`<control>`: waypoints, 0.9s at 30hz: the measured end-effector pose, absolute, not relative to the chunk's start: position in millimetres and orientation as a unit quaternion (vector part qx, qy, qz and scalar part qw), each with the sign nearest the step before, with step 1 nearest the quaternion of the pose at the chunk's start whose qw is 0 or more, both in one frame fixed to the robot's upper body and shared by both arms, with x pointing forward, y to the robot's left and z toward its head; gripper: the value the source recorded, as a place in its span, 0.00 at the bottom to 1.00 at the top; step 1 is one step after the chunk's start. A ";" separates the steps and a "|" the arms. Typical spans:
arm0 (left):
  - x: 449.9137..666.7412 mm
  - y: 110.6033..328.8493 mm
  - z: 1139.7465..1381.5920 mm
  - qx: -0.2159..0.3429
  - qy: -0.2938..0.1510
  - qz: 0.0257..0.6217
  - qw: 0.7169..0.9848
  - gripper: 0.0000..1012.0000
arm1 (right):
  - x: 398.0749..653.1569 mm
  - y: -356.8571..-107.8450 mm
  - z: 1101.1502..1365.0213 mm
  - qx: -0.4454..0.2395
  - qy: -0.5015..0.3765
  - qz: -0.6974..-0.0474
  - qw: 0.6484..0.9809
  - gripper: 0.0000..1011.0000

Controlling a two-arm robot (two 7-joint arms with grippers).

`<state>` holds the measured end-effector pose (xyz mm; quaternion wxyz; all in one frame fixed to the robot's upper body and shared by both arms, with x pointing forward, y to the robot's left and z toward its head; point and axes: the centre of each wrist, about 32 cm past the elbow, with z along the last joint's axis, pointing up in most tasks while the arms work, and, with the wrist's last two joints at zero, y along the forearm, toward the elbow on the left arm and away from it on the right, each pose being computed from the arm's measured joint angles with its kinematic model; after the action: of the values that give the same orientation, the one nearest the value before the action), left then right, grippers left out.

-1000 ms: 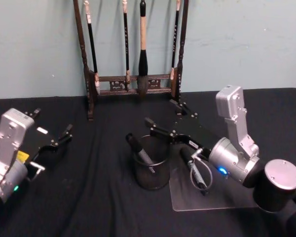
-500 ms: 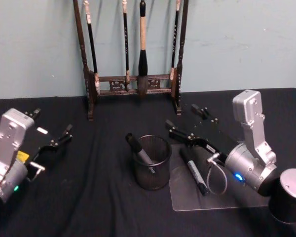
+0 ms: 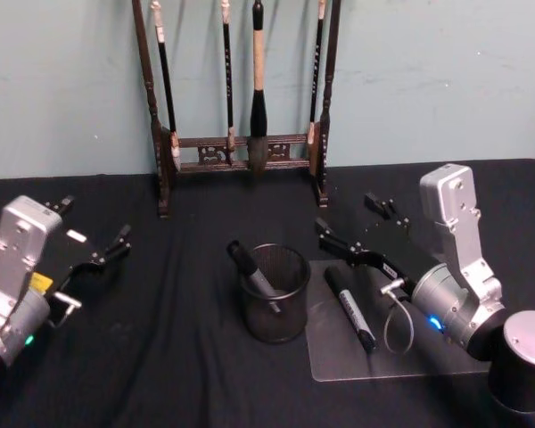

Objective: Pick up the water-based marker from the table and place it into the pen holder.

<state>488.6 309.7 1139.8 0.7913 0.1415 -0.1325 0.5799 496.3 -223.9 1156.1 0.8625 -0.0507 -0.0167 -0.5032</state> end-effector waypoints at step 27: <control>488.6 309.7 1139.8 0.142 -0.132 0.580 0.791 1.00 | 499.6 -216.5 1144.0 -0.113 0.035 -0.515 0.849 0.99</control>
<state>488.6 309.7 1139.8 0.7913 0.1415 -0.1324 0.5799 499.6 -216.5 1144.0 0.8491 -0.1132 0.0346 -0.5148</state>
